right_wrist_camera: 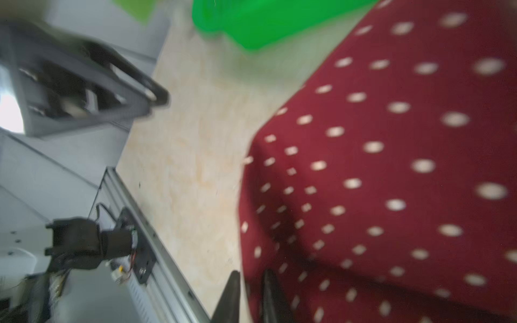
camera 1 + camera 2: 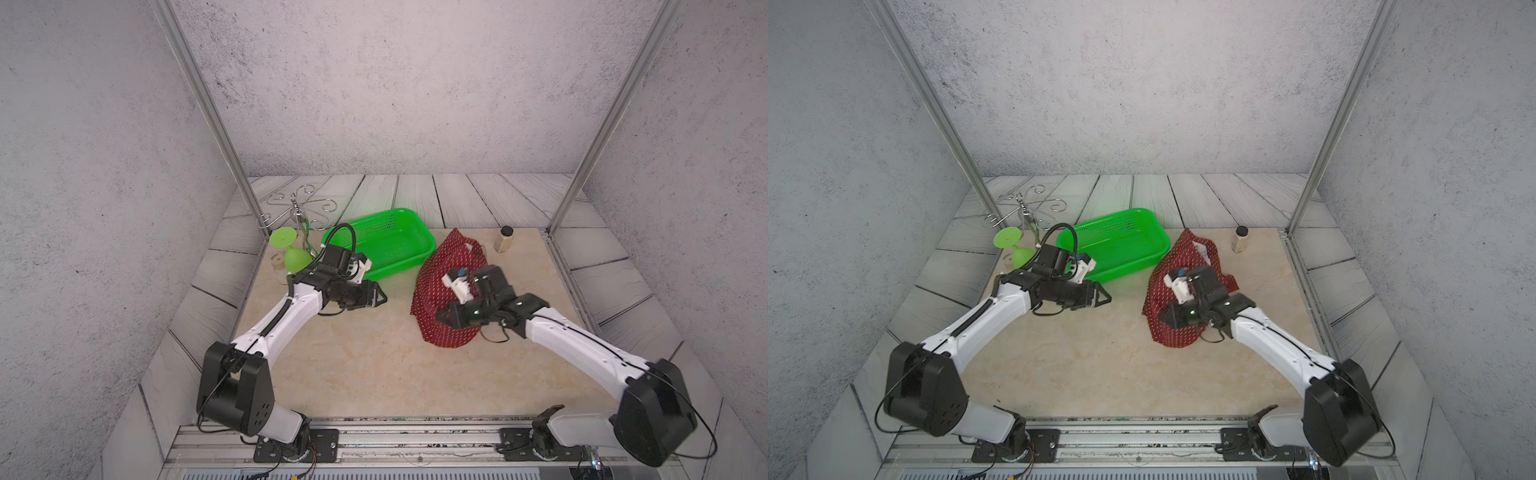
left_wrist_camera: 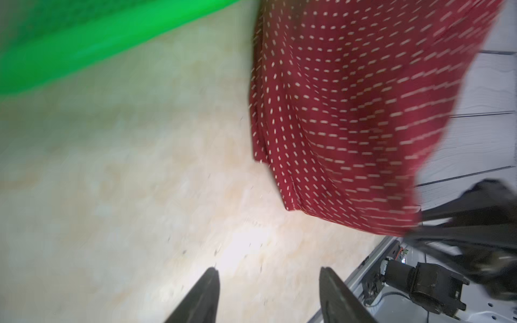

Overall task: Roll up the skirts
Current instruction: Place the skirt at the center of the board.

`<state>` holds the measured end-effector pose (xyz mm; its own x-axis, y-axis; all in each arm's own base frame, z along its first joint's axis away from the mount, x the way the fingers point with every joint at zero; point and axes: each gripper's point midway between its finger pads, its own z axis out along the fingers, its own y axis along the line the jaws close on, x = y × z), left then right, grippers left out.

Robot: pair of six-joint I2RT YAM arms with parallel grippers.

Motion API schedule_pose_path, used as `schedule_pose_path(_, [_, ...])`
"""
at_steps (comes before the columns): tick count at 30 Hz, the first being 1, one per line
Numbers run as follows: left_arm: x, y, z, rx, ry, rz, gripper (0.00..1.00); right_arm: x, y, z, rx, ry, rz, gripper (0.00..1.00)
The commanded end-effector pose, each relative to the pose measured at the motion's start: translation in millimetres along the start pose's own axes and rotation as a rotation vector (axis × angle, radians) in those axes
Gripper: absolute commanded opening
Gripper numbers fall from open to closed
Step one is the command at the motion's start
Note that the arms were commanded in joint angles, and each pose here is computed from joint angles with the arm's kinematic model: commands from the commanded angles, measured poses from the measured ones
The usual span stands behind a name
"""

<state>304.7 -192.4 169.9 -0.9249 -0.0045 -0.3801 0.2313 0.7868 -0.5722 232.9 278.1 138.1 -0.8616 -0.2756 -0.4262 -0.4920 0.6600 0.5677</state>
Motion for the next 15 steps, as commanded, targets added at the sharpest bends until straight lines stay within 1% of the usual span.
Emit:
schedule_pose_path(1, [-11.0,-3.6,-27.8,0.014,-0.133,-0.015,0.62,-15.7,42.0,6.3,-0.070,-0.038,-0.101,0.47])
schedule_pose_path(3, [-14.5,-11.1,-30.0,0.069,-0.148,-0.011,0.62,-28.1,30.1,-19.8,0.021,-0.122,-0.125,0.66])
schedule_pose_path(4, [-17.1,-18.8,-29.2,0.116,-0.154,-0.002,0.63,-36.8,19.6,-41.0,0.061,-0.193,-0.122,0.73])
schedule_pose_path(5, [-19.4,-26.1,-26.9,0.165,-0.160,0.004,0.63,-44.0,8.9,-60.5,0.085,-0.259,-0.100,0.78])
schedule_pose_path(6, [-21.0,-32.3,-22.5,0.204,-0.165,0.004,0.63,-51.8,-12.5,-83.0,0.118,-0.343,-0.034,0.80])
schedule_pose_path(7, [-21.6,-38.0,-16.0,0.226,-0.167,0.021,0.63,-56.6,-41.9,-104.8,0.161,-0.427,0.062,0.82])
schedule_pose_path(9, [-17.3,-48.3,4.6,0.205,-0.151,0.079,0.64,-58.9,-92.6,-131.1,0.200,-0.542,0.247,0.87])
schedule_pose_path(10, [-13.1,-54.6,19.5,0.177,-0.133,0.116,0.64,-60.0,-112.8,-134.7,0.167,-0.567,0.334,0.87])
schedule_pose_path(11, [-10.2,-59.1,32.7,0.142,-0.122,0.147,0.64,-62.5,-124.8,-131.7,0.117,-0.563,0.392,0.87])
schedule_pose_path(12, [-7.6,-60.6,47.8,0.083,-0.110,0.172,0.65,-66.8,-135.5,-122.4,0.061,-0.539,0.445,0.83])
schedule_pose_path(13, [-7.2,-60.6,60.5,0.029,-0.099,0.186,0.65,-71.1,-142.1,-109.9,0.019,-0.489,0.490,0.77])
schedule_pose_path(15, [-10.7,-52.2,81.3,-0.072,-0.088,0.186,0.65,-78.9,-151.9,-89.8,-0.032,-0.407,0.553,0.68])
